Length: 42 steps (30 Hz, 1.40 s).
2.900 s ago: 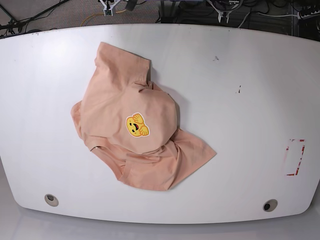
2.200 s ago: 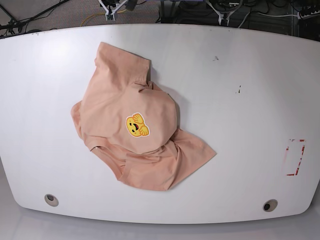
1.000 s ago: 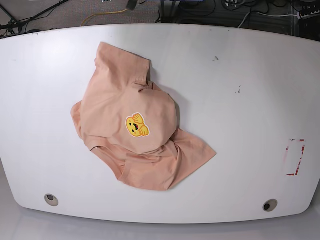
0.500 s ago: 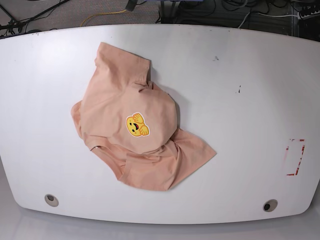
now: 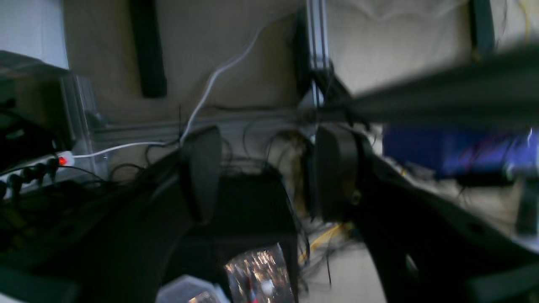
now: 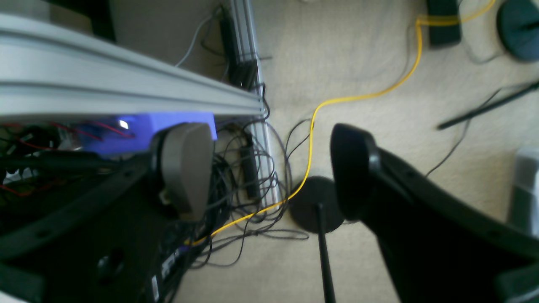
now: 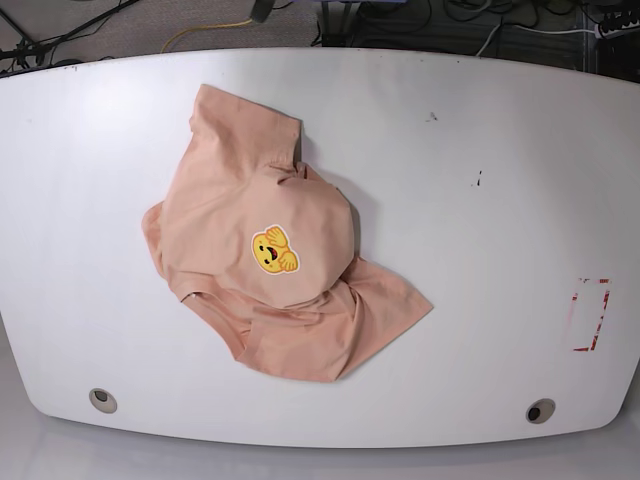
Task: Fold the T-shirt properly
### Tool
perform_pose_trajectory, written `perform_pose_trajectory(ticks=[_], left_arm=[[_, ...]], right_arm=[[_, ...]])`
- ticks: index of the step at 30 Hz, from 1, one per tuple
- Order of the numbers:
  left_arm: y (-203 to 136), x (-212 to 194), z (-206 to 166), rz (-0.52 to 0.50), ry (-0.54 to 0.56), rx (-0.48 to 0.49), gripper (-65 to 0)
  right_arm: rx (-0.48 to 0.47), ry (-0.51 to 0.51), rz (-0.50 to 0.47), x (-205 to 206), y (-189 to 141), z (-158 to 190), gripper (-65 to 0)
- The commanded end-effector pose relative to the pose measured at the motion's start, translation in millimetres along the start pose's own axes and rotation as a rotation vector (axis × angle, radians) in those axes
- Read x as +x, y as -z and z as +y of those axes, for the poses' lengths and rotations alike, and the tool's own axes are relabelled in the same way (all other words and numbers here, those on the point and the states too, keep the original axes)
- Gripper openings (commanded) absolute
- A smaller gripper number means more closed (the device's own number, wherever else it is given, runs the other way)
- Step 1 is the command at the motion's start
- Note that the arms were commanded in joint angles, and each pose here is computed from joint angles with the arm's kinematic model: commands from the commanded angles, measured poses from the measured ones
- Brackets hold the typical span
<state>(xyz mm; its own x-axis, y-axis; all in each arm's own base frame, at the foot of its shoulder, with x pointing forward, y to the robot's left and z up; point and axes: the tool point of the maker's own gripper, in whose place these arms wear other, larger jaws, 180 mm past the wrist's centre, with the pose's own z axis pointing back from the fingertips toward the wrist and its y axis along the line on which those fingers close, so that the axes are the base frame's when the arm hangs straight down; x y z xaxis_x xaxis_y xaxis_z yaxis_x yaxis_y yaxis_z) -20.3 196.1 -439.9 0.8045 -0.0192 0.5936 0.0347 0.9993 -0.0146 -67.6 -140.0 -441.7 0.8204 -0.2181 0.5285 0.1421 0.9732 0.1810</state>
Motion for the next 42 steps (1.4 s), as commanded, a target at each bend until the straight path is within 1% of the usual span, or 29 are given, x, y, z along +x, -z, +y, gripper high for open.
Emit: perform_pose_trajectory(ticks=[1, 8, 10, 13, 17, 21, 25, 28, 33, 36, 38, 42], left_arm=[[-10, 23, 8, -0.062, -0.012, 0.015, -33.1], [-24, 78, 23, -0.195, -0.007, 0.052, -33.1], [-27, 93, 25, -0.235, 0.002, 0.062, -33.1], [-29, 104, 30, -0.261, 0.012, 0.076, -33.1], [-28, 108, 31, -0.276, 0.013, 0.08, -33.1], [-19, 126, 30, -0.331, 0.011, 0.077, -32.9], [-13, 141, 30, -0.377, 0.011, 0.076, -32.9], [-8, 154, 31, -0.419, 0.011, 0.077, -32.9], [-2, 172, 32, -0.47, 0.011, 0.079, -32.6], [1, 182, 32, -0.499, 0.012, 0.079, -32.6], [0, 184, 31, -0.506, 0.011, 0.08, -32.5], [1, 187, 28, -0.518, -0.006, 0.085, -32.5]], right_arm=[[0.006, -0.015, -0.062, 23, -10, 4, -22.7], [0.03, -0.062, -0.175, 72, -19, 16, -22.7], [0.036, -0.079, -0.194, 87, -19, 20, -22.7], [0.044, -0.103, -0.214, 106, -13, 24, -22.7], [0.058, -0.118, -0.278, 134, 1, 29, -22.7], [0.074, -0.134, -0.326, 161, 21, 35, -22.7], [0.088, -0.153, -0.349, 187, 40, 41, -22.7], [0.078, -0.189, -0.384, 213, 50, 35, -22.7], [0.077, -0.236, -0.407, 253, 69, 37, -22.7], [0.071, -0.29, -0.439, 290, 78, 36, -22.7], [0.064, -0.313, -0.438, 305, 82, 35, -22.7], [0.035, -0.365, -0.453, 350, 90, 31, -22.7]])
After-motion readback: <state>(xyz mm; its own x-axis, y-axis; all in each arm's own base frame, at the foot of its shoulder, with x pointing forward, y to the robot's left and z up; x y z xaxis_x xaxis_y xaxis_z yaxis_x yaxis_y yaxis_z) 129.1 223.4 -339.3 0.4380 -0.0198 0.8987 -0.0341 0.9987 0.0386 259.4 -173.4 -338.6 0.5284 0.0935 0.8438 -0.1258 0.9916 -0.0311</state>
